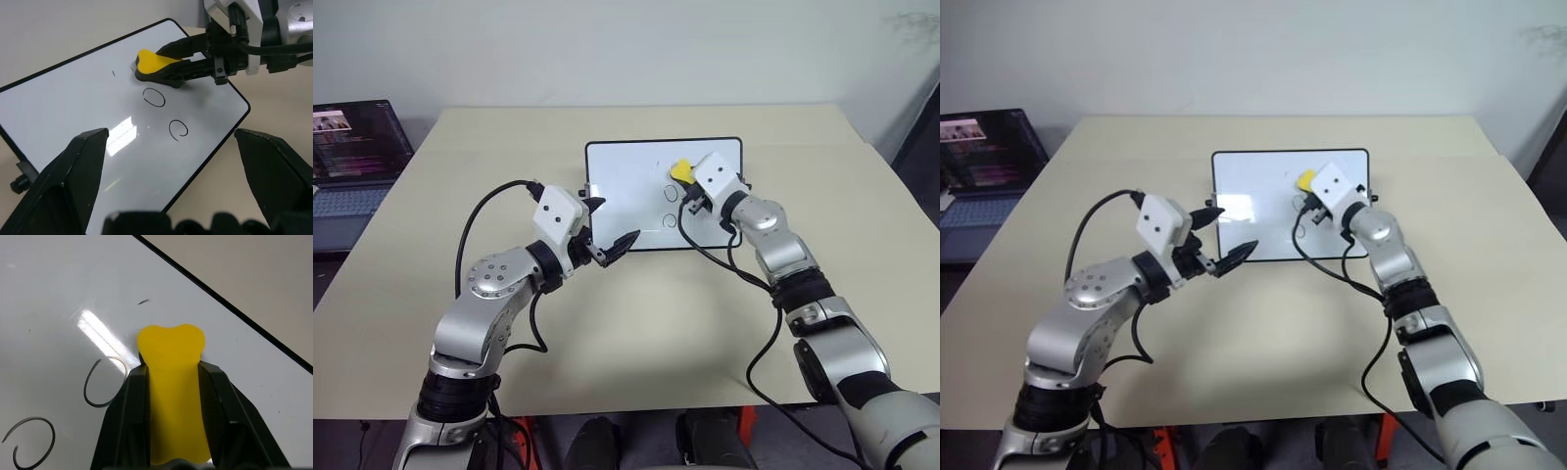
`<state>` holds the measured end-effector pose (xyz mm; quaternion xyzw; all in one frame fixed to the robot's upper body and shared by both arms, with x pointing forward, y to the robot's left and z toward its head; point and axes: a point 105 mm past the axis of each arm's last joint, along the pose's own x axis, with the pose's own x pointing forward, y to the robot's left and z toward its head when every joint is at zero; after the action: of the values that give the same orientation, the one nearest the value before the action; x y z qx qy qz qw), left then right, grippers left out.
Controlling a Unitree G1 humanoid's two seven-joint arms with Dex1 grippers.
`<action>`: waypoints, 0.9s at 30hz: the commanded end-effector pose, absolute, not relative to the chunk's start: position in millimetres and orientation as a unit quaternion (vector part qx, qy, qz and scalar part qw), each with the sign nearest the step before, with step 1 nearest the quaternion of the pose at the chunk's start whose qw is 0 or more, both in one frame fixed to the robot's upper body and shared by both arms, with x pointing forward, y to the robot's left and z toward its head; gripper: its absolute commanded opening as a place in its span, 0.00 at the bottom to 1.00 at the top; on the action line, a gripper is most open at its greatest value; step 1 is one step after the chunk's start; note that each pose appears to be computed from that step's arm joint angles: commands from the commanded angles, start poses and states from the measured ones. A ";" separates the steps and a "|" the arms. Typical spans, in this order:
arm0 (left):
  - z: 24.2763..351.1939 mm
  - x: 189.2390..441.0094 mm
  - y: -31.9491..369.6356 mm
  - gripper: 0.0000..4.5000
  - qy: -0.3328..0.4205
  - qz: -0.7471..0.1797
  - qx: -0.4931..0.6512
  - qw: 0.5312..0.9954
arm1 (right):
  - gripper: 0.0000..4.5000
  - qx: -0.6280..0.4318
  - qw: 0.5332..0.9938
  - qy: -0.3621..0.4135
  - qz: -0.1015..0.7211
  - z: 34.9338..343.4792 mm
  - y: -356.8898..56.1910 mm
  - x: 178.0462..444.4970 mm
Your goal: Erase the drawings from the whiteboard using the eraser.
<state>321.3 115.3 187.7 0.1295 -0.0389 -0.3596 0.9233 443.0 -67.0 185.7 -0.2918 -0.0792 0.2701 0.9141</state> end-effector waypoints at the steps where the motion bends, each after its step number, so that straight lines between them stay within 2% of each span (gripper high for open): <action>1: 201.1 318.5 114.4 1.00 -0.066 -0.360 0.139 0.920 | 0.24 -0.291 0.910 -0.099 0.278 198.1 -53.9 444.0; 15: 200.4 318.7 113.7 1.00 -0.067 -0.356 0.137 0.922 | 0.24 -0.275 0.898 -0.136 0.316 219.5 -4.6 440.4; 20: 201.0 319.7 113.2 1.00 -0.068 -0.356 0.137 0.922 | 0.24 -0.274 0.897 -0.139 0.317 222.0 -2.3 441.3; 27: 200.8 321.0 111.9 1.00 -0.069 -0.359 0.136 0.921 | 0.24 -0.287 0.901 -0.128 0.300 216.5 -22.0 446.4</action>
<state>322.0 115.6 187.8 0.1297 -0.0399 -0.3570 0.9242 447.1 -19.6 204.3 -0.2821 -0.1059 0.3049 0.9035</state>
